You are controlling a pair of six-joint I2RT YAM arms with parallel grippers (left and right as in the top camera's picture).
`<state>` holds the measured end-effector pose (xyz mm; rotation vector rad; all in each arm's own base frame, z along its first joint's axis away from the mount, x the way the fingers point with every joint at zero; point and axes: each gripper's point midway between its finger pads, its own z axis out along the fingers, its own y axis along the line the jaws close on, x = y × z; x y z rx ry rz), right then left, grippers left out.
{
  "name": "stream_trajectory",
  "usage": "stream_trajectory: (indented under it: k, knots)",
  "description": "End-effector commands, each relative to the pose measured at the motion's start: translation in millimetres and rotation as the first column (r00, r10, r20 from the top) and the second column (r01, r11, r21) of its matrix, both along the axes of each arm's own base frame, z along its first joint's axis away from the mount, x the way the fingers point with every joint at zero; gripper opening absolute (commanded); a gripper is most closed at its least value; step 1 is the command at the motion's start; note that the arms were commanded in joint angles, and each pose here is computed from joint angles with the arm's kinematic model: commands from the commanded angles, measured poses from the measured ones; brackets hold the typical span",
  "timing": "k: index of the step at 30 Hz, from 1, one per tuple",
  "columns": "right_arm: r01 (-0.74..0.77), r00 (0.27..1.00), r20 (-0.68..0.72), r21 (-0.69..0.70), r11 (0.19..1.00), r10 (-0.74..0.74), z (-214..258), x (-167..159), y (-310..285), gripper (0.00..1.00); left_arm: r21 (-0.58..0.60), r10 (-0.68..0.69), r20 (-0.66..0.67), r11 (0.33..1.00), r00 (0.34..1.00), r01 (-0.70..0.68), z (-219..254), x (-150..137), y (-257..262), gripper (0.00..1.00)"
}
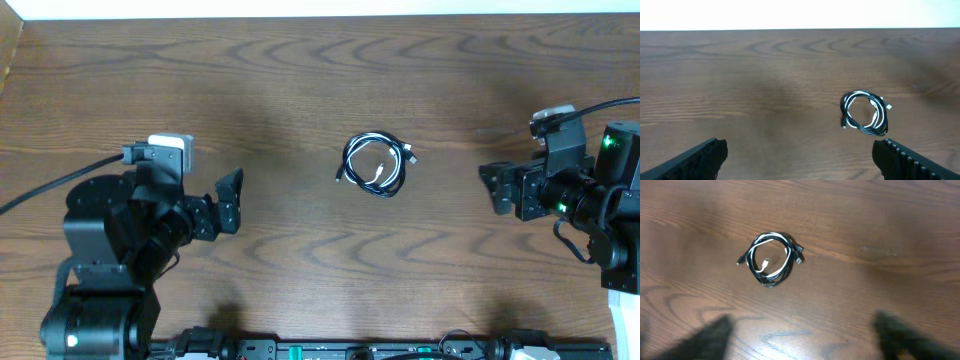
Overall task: Untangle cables
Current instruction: 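Raise both arms and move grippers toward the cable coil, then lower the left gripper onto the black-white cable coil and grasp it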
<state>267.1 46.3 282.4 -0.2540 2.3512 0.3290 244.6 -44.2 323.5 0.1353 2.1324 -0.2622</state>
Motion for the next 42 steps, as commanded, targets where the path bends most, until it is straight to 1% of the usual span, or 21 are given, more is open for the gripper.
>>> stream_trajectory:
  k: [1,2,3,4,5,6,7,9,11,18,23,26,29,30,32,33,35,37,40,41,42]
  knots:
    - [-0.002,1.000,0.015,-0.003,1.000,0.002,6,5,-1,0.99,-0.005,-0.003,-0.062,1.000,0.998,0.002,-17,16,-1,0.91]
    - [-0.002,1.000,0.012,-0.003,1.000,0.002,5,6,-1,0.99,-0.005,-0.003,-0.077,1.000,0.997,0.002,-21,22,-1,0.85]
    - [-0.002,1.000,0.007,-0.002,1.000,0.002,4,8,-1,0.99,-0.008,-0.004,-0.091,1.000,0.996,0.004,-25,28,-2,0.69]
    - [-0.002,1.000,0.002,-0.002,1.000,0.002,2,10,-1,0.99,-0.022,-0.015,-0.109,1.000,0.994,0.013,-29,35,-5,0.59]
    - [-0.002,1.000,-0.004,-0.002,1.000,0.002,1,12,-1,0.99,-0.046,-0.047,-0.125,0.998,0.991,0.041,-34,41,-11,0.52]
    - [-0.002,1.000,-0.009,-0.001,1.000,0.002,-1,14,-1,0.99,-0.073,-0.081,-0.136,0.995,0.987,0.072,-37,46,-18,0.51]
    - [-0.003,1.000,-0.017,0.001,1.000,0.003,-3,17,-1,0.99,-0.112,-0.131,-0.150,0.987,0.980,0.114,-42,53,-28,0.51]
    - [-0.018,0.999,-0.030,0.019,1.000,0.019,-7,21,3,0.99,-0.176,-0.205,-0.176,0.969,0.963,0.174,-50,63,-42,0.74]
    - [-0.023,0.999,-0.042,0.025,0.999,0.024,-12,27,4,0.99,-0.221,-0.252,-0.204,0.953,0.946,0.206,-61,72,-51,0.85]
    - [-0.003,0.992,-0.127,0.007,1.000,0.004,-37,42,-2,0.99,-0.348,-0.339,-0.350,0.913,0.873,0.215,-108,87,-69,0.86]
    - [0.002,0.984,-0.180,0.003,1.000,-0.001,-55,53,-4,0.99,-0.376,-0.415,-0.365,0.885,0.833,0.276,-119,85,-88,0.93]
    - [0.096,0.972,-0.212,-0.021,0.995,-0.098,-65,62,-15,0.99,-0.357,-0.465,-0.345,0.869,0.816,0.343,-118,80,-102,0.93]
    - [0.288,0.926,-0.234,-0.073,0.955,-0.297,-75,71,-40,0.99,-0.319,-0.542,-0.305,0.833,0.783,0.452,-115,73,-123,0.94]
    - [0.380,0.890,-0.231,-0.106,0.919,-0.394,-77,72,-54,0.99,-0.297,-0.562,-0.286,0.822,0.776,0.486,-114,73,-130,0.94]
    - [0.561,0.782,-0.203,-0.181,0.808,-0.589,-80,70,-84,0.99,-0.207,-0.530,-0.279,0.847,0.800,0.489,-117,80,-137,0.94]
    - [0.642,0.715,-0.178,-0.214,0.736,-0.676,-80,66,-99,0.99,-0.160,-0.486,-0.285,0.874,0.826,0.459,-119,86,-137,0.94]
    - [0.712,0.643,-0.138,-0.252,0.655,-0.753,-78,61,-114,0.99,-0.062,-0.358,-0.292,0.932,0.887,0.356,-124,99,-132,0.97]
    - [0.720,0.637,-0.123,-0.258,0.644,-0.761,-76,62,-117,0.99,0.025,-0.255,-0.276,0.962,0.927,0.272,-124,107,-129,1.00]
    - [0.721,0.644,-0.113,-0.242,0.650,-0.757,-75,66,-117,0.99,0.088,-0.183,-0.237,0.974,0.954,0.209,-121,114,-132,0.98]
    - [0.706,0.664,-0.117,-0.231,0.670,-0.739,-74,70,-113,0.99,0.096,-0.167,-0.226,0.976,0.960,0.193,-121,116,-134,0.98]
    - [0.658,0.715,-0.122,-0.213,0.722,-0.688,-74,76,-105,0.99,0.097,-0.160,-0.218,0.978,0.963,0.184,-121,118,-136,0.98]
